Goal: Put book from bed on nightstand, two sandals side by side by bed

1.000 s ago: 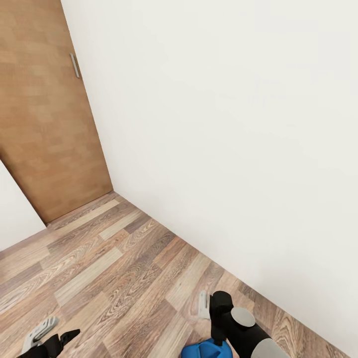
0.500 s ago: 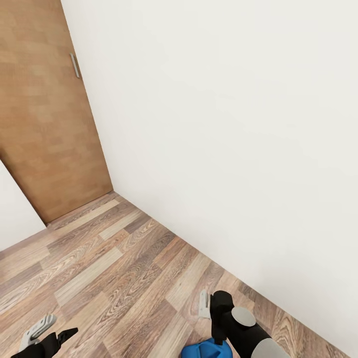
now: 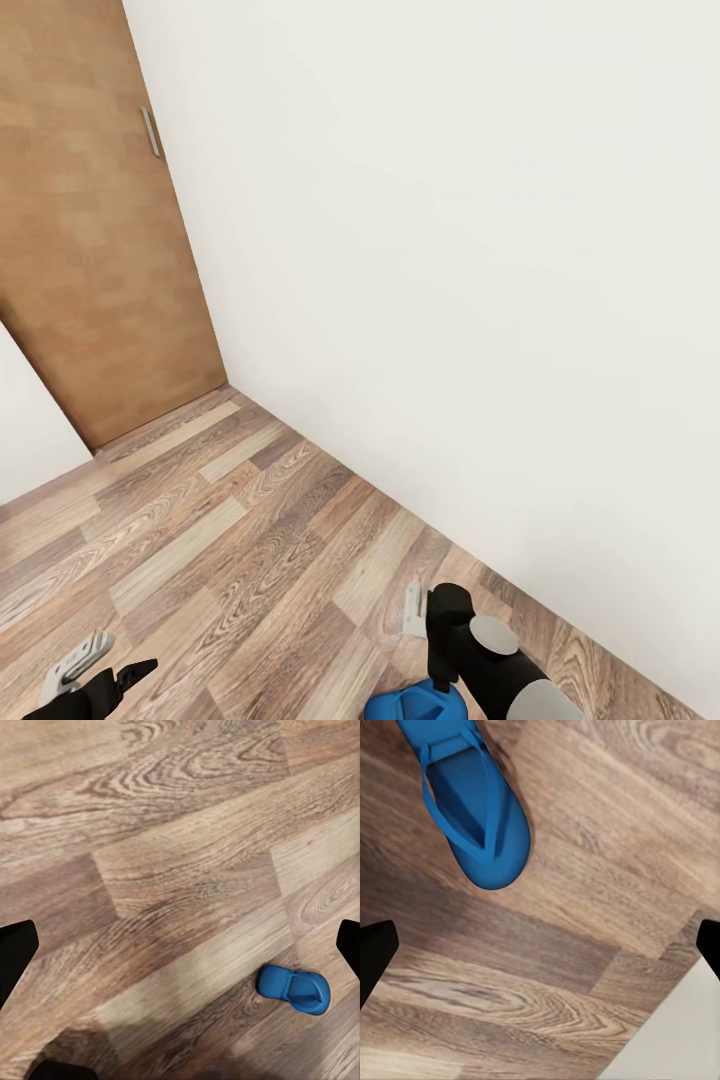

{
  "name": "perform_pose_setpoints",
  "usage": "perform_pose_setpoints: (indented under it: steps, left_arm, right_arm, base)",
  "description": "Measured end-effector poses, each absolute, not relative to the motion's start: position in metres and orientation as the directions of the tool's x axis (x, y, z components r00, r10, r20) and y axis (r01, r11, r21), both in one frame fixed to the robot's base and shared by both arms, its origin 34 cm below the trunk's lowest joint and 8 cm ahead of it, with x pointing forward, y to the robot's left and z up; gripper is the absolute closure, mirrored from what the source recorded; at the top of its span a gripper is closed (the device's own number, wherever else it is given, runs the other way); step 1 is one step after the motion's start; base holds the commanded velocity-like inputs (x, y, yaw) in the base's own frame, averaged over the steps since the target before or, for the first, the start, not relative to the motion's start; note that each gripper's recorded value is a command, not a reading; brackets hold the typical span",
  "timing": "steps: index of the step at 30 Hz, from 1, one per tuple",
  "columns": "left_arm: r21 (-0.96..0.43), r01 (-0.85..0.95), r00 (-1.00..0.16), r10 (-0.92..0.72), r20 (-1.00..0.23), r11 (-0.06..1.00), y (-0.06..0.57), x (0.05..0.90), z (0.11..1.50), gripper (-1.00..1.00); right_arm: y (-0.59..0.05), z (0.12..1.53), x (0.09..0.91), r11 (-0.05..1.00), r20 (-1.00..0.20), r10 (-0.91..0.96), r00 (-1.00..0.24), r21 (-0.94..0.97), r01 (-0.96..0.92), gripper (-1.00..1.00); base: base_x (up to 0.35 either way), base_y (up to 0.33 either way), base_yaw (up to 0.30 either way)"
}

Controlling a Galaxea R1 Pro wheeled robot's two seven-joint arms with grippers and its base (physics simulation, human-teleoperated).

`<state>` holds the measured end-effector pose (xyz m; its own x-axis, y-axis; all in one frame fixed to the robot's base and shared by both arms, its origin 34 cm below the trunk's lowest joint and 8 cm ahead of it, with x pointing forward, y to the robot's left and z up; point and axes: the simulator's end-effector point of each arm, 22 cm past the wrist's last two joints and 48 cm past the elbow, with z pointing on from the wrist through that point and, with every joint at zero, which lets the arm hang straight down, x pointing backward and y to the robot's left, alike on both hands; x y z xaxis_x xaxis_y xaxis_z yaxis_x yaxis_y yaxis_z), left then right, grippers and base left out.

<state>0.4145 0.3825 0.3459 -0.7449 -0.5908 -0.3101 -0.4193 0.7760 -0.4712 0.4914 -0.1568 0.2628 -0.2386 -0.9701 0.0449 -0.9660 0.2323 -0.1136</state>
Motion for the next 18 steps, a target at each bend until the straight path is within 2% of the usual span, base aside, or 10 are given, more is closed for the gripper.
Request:
perform_pose_setpoints:
  steps: [18]
  left_arm:
    - [-0.461,-0.427,-0.751,-0.589,-0.298,0.778,0.3836,0.4119,0.3397,-1.00]
  right_arm:
    - [-0.1577,0.2537,0.4862,0.241,0.049,-0.968,-0.246,-0.092,-0.966,-1.00]
  base:
    - [0.000,0.000,0.000]
